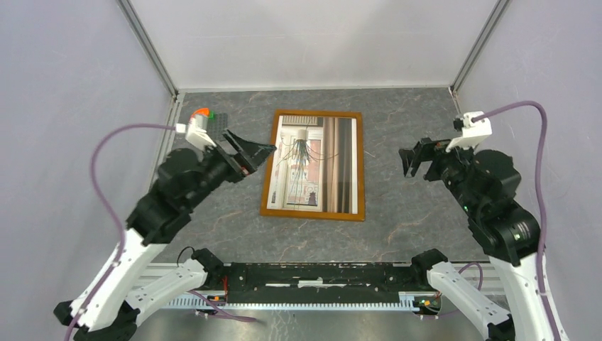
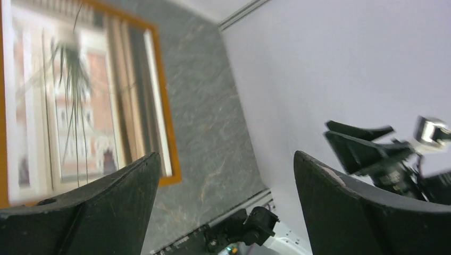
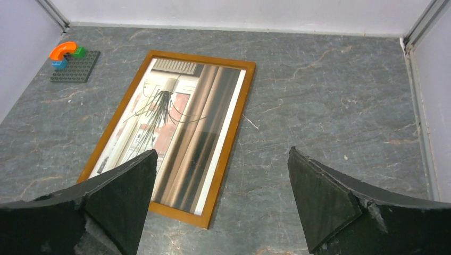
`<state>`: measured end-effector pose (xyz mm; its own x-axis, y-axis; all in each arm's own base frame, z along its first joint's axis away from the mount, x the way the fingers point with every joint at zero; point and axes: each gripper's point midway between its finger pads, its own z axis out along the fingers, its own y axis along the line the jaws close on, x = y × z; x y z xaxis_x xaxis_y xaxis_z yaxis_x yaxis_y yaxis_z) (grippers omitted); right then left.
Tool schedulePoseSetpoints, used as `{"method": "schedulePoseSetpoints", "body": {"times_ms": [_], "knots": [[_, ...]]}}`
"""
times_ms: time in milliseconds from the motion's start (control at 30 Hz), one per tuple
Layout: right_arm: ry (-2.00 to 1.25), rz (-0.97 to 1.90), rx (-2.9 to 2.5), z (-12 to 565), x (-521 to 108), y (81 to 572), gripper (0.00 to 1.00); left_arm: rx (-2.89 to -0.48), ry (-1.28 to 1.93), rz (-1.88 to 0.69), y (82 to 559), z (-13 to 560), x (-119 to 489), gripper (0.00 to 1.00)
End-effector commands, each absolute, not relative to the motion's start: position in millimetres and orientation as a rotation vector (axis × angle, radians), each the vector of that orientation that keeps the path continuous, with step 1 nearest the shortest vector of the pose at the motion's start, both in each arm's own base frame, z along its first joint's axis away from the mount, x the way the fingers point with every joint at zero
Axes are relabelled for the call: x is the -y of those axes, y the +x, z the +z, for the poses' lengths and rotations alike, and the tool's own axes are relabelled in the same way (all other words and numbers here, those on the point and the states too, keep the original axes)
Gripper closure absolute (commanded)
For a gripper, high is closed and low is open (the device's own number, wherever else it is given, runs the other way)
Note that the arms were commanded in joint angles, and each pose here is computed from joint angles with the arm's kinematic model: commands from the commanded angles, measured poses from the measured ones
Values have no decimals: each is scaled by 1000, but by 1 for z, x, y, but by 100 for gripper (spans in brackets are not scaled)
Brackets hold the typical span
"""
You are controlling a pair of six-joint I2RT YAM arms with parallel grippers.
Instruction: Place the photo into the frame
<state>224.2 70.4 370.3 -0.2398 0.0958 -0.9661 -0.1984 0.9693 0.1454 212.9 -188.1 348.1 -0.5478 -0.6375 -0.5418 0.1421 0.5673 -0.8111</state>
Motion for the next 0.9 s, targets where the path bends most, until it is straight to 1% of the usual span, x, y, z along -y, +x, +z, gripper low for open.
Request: {"method": "schedulePoseSetpoints", "body": {"times_ms": [0, 67, 233, 333, 600, 867], "knots": [[-129, 276, -1688, 401, -63, 201, 2, -1691, 80, -970, 177, 429, 170, 0], [-124, 275, -1650, 412, -58, 192, 2, -1627, 159, -958, 164, 460, 164, 0], [-51, 260, -1607, 427, -42, 174, 2, -1480, 237, -947, 136, 526, 145, 0], [-39, 255, -1571, 432, -35, 163, 2, -1405, 233, -971, 121, 551, 134, 0], [1, 256, -1467, 446, -21, 143, 2, -1313, 174, -957, 106, 568, 111, 0], [40, 238, -1453, 449, -14, 140, 2, -1288, 102, -871, 102, 582, 84, 0]]}}
